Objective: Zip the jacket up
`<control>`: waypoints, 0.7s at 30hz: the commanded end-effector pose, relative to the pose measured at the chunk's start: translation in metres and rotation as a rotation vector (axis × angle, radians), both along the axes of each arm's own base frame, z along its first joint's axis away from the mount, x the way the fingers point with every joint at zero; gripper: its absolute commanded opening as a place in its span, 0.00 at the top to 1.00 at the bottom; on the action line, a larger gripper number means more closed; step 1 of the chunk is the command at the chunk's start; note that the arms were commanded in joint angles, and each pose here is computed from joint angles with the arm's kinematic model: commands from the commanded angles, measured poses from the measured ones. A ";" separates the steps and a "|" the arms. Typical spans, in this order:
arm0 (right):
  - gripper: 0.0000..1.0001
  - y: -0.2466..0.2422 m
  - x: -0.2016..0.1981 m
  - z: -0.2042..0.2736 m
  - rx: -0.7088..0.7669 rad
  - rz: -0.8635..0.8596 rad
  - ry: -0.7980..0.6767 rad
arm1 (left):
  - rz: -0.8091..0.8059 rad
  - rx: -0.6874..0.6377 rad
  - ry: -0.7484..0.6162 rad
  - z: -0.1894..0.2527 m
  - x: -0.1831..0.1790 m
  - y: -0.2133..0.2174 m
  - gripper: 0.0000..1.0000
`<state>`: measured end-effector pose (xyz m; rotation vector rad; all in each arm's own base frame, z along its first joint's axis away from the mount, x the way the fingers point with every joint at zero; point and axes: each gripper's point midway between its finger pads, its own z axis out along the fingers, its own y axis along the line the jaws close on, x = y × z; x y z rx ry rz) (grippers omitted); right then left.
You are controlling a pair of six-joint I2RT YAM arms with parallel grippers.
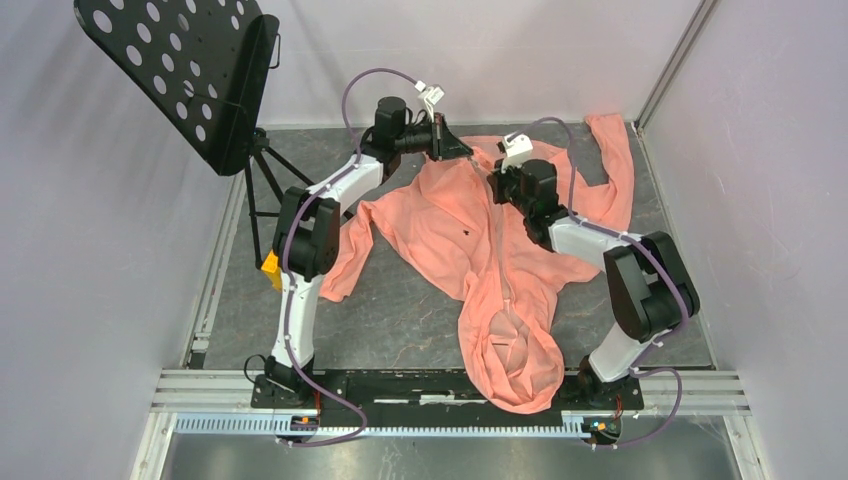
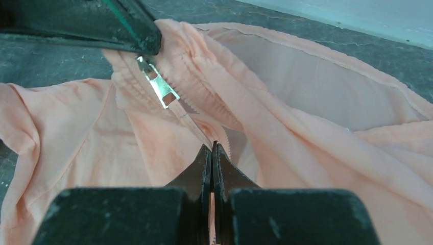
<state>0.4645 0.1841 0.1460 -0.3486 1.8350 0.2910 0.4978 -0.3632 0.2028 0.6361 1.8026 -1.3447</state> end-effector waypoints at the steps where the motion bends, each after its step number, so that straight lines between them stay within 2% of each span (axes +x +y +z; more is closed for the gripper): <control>1: 1.00 -0.043 -0.027 -0.059 -0.114 -0.104 0.128 | 0.101 -0.144 -0.198 0.088 0.021 0.038 0.98; 8: 1.00 0.009 -0.024 -0.020 0.013 0.109 0.100 | 0.000 -0.143 -0.233 0.091 0.000 0.015 0.98; 9: 0.96 0.015 -0.024 -0.016 -0.007 0.164 0.117 | -0.018 -0.137 -0.242 0.088 -0.003 0.013 0.98; 10: 0.87 0.019 -0.022 -0.005 -0.024 0.198 0.106 | -0.034 -0.134 -0.254 0.086 -0.006 0.012 0.98; 11: 0.71 0.019 -0.022 0.007 -0.056 0.224 0.077 | -0.052 -0.135 -0.263 0.085 -0.009 0.011 0.98; 13: 0.50 0.020 -0.025 0.034 -0.106 0.283 0.011 | -0.082 -0.139 -0.284 0.082 -0.014 0.011 0.98; 15: 0.34 0.011 -0.024 0.054 -0.161 0.291 -0.049 | -0.114 -0.138 -0.289 0.079 -0.019 0.010 0.98; 18: 0.29 0.009 -0.021 0.066 -0.203 0.420 -0.125 | -0.168 -0.155 -0.295 0.079 -0.027 0.007 0.98; 21: 0.35 0.009 -0.004 0.079 -0.164 0.535 -0.194 | -0.221 -0.166 -0.305 0.078 -0.036 0.005 0.98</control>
